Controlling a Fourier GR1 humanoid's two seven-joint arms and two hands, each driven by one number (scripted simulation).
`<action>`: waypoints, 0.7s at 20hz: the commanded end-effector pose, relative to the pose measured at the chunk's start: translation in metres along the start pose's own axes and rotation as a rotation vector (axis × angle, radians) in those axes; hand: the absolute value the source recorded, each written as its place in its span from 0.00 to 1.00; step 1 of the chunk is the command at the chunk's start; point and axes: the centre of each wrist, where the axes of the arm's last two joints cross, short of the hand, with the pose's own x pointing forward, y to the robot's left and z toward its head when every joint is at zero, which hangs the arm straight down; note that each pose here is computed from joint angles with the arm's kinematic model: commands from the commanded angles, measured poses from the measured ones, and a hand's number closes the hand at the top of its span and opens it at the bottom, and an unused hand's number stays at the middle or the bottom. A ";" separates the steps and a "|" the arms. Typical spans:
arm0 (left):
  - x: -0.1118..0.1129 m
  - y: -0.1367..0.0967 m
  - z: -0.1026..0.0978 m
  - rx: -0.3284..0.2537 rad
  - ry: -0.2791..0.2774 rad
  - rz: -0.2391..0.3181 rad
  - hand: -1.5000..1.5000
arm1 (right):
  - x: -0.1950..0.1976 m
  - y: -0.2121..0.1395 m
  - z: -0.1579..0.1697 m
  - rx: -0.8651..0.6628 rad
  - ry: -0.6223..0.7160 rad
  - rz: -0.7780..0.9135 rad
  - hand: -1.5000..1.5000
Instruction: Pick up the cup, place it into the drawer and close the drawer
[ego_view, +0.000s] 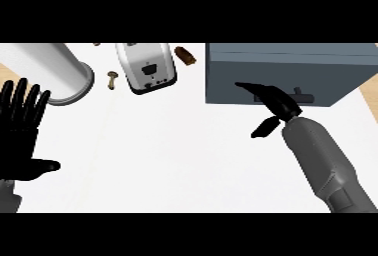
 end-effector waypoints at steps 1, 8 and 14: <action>-0.001 -0.013 -0.012 -0.022 0.001 0.015 0.00 | -0.007 -0.028 -0.013 0.026 0.064 -0.021 0.00; -0.010 -0.004 -0.004 -0.045 0.006 0.020 0.00 | -0.025 -0.056 -0.002 0.019 0.084 -0.027 0.00; -0.015 -0.004 -0.007 -0.056 0.008 0.008 0.00 | -0.019 -0.079 -0.009 -0.008 0.092 -0.023 0.00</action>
